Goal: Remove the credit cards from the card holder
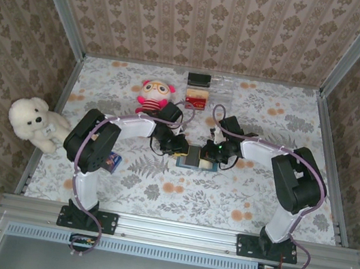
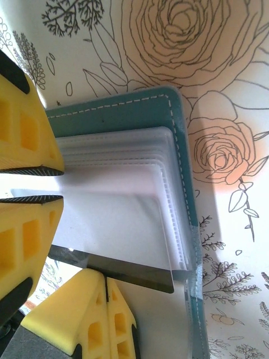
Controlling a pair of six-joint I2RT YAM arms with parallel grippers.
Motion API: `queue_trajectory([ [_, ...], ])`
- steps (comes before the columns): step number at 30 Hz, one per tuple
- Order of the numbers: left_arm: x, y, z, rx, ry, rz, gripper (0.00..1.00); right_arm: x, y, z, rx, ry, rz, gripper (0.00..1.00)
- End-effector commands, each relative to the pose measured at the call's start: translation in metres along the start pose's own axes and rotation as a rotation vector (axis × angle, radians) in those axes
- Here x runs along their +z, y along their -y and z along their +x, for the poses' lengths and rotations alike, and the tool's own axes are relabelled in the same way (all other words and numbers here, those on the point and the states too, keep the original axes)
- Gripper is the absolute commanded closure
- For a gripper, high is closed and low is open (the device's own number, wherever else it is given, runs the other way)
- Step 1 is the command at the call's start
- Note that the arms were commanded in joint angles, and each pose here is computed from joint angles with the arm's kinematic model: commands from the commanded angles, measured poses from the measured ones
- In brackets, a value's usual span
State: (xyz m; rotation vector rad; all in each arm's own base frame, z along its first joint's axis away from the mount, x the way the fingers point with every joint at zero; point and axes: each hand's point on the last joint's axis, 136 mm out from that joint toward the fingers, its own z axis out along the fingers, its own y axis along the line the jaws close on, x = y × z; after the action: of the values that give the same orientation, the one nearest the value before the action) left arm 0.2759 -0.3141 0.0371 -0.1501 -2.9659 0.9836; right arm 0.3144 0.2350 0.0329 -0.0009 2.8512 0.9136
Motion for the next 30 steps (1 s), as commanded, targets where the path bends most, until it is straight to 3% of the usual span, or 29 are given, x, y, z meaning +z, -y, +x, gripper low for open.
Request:
queue_trajectory([
  [1, -0.002, 0.002, 0.004, 0.012, -0.008, -0.013, 0.81, -0.003, 0.006, 0.003, -0.002, -0.009, 0.026, 0.9],
  [6, -0.001, -0.004, 0.005, 0.003, -0.015, -0.032, 0.81, 0.003, 0.005, 0.004, 0.005, -0.022, 0.0, 0.78],
  [15, 0.005, -0.014, 0.011, -0.021, -0.026, -0.048, 0.82, 0.014, 0.001, 0.005, 0.008, -0.047, -0.051, 0.74],
  [23, 0.005, -0.016, 0.011, -0.023, -0.027, -0.054, 0.82, 0.011, -0.009, -0.001, -0.01, -0.028, -0.112, 0.82],
  [30, 0.004, -0.024, 0.013, -0.036, -0.029, -0.083, 0.8, 0.002, 0.002, -0.003, -0.014, 0.006, -0.058, 0.91],
])
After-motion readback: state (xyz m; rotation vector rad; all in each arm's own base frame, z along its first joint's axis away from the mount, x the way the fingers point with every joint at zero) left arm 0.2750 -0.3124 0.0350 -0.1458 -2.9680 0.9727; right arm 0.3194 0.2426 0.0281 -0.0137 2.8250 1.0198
